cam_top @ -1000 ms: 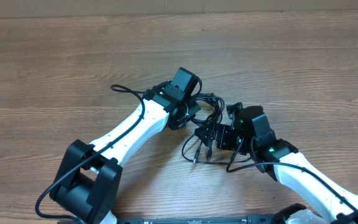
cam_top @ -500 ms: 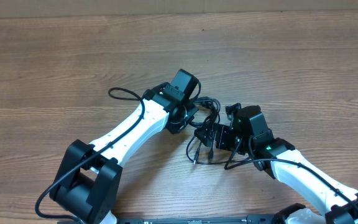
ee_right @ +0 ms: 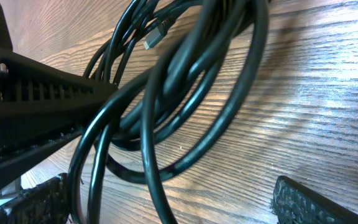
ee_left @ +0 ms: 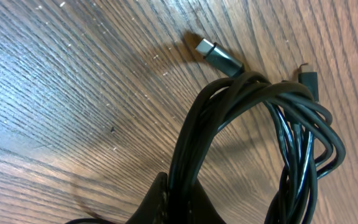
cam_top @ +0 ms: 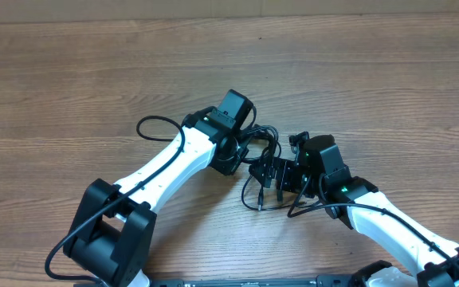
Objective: Untangle cables
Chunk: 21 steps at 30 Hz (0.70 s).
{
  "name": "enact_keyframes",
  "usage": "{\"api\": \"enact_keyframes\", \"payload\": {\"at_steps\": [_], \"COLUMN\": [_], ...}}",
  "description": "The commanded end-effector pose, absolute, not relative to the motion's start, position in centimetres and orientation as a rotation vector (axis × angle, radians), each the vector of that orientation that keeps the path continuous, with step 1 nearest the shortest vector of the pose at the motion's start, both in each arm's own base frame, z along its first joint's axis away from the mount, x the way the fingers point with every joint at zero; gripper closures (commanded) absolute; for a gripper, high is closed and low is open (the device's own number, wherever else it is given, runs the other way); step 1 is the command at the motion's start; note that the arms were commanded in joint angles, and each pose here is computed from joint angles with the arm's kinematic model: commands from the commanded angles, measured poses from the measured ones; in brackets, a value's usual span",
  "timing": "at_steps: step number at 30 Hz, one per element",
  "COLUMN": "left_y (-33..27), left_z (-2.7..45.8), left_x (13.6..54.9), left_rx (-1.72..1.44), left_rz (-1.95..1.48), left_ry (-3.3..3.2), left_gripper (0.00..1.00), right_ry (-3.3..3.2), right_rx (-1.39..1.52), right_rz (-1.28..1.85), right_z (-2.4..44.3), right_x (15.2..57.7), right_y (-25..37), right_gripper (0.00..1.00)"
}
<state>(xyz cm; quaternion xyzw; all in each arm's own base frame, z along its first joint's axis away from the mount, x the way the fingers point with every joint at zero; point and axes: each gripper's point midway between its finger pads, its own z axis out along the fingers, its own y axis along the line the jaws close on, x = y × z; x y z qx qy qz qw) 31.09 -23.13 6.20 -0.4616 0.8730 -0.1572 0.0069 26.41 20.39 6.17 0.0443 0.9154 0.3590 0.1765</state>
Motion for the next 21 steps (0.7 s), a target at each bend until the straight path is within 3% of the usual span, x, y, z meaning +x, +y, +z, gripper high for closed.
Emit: {"api": "enact_keyframes", "payload": {"at_steps": [1, 11, 19, 21], "left_y": [-23.1, -23.8, -24.1, -24.1], "left_z": [8.3, 8.4, 8.5, 8.5], "left_x": [31.9, 31.4, 31.2, 31.2], "left_rx": [-1.492, -1.556, -1.571, -1.589], "left_rz": [-0.575, -0.623, -0.646, -0.647], "left_ry": [2.681, 2.697, 2.711, 2.705], "left_gripper": [0.96, 0.96, 0.96, 0.96], "right_ry": [2.569, 2.539, 2.523, 2.524], "right_rx": [0.127, 0.045, -0.012, -0.018], "right_rz": [1.022, 1.032, 0.971, 0.973], "right_z": [6.9, 7.4, 7.3, 7.3], "right_x": [27.2, 26.8, 26.3, 26.2], "right_y": [20.5, 22.3, 23.5, 23.6], "right_gripper": [0.00, 0.02, 0.42, 0.56]}}
